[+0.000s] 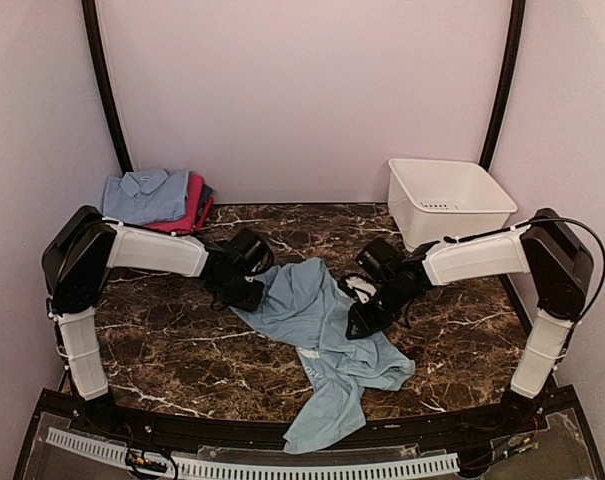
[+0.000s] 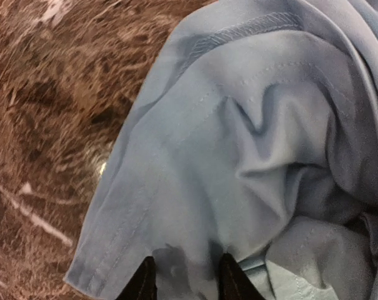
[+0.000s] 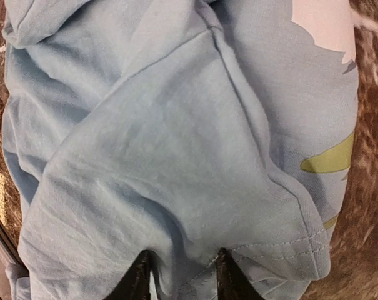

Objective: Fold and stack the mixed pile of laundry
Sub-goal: Rotate the crumpled T-shirt at the center of the board.

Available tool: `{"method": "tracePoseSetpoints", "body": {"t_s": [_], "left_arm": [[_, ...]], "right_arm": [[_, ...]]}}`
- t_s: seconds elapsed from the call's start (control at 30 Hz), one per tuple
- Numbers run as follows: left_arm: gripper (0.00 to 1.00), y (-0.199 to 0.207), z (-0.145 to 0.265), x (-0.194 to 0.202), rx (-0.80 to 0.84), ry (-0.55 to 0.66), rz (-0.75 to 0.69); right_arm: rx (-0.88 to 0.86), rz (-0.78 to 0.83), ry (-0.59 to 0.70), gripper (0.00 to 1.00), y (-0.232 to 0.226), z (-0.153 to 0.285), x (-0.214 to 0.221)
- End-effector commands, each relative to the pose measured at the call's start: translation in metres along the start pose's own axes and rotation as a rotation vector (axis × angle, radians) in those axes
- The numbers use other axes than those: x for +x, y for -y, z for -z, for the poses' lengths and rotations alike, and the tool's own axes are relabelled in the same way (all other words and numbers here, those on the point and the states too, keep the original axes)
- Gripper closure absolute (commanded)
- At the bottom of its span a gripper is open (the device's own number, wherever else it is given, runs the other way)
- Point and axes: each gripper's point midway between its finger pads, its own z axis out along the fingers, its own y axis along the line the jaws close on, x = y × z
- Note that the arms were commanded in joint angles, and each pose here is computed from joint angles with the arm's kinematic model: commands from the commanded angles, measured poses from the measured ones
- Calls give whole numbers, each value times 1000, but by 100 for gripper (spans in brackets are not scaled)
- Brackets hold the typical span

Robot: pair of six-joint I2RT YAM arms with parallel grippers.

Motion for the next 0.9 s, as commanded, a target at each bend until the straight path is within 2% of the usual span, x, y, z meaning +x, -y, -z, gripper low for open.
{"method": "tracePoseSetpoints", "body": {"t_s": [0.0, 0.1, 0.13, 0.3, 0.37, 0.4, 0.47, 0.5, 0.53, 0.63, 0.87], "left_arm": [[83, -37, 8, 77, -77, -163, 75], [97, -43, 31, 88, -45, -125, 148], [98, -44, 33, 98, -30, -137, 174], [100, -36, 70, 93, 101, -52, 275], [100, -36, 79, 88, 117, -19, 299], [100, -35, 81, 85, 122, -11, 302], [100, -34, 85, 80, 123, -7, 300], [100, -34, 84, 80, 119, -13, 298], [100, -33, 84, 78, 119, -18, 294], [100, -31, 82, 77, 125, -21, 291], [100, -31, 79, 77, 122, -20, 283]], "right_arm": [[79, 40, 42, 77, 20, -6, -28], [83, 59, 102, 95, 21, 10, -54], [86, 65, 125, 100, 21, 17, -61], [117, 74, 244, 100, 26, 61, -89], [66, 101, 275, 100, 13, 76, -93], [20, 113, 282, 90, 2, 82, -93], [-76, 142, 282, 60, -26, 87, -90], [-97, 153, 275, 49, -38, 86, -87], [-111, 167, 262, 44, -49, 83, -84], [-114, 169, 189, 41, -63, 61, -74], [-32, 156, 94, 41, -54, 21, -62]]}}
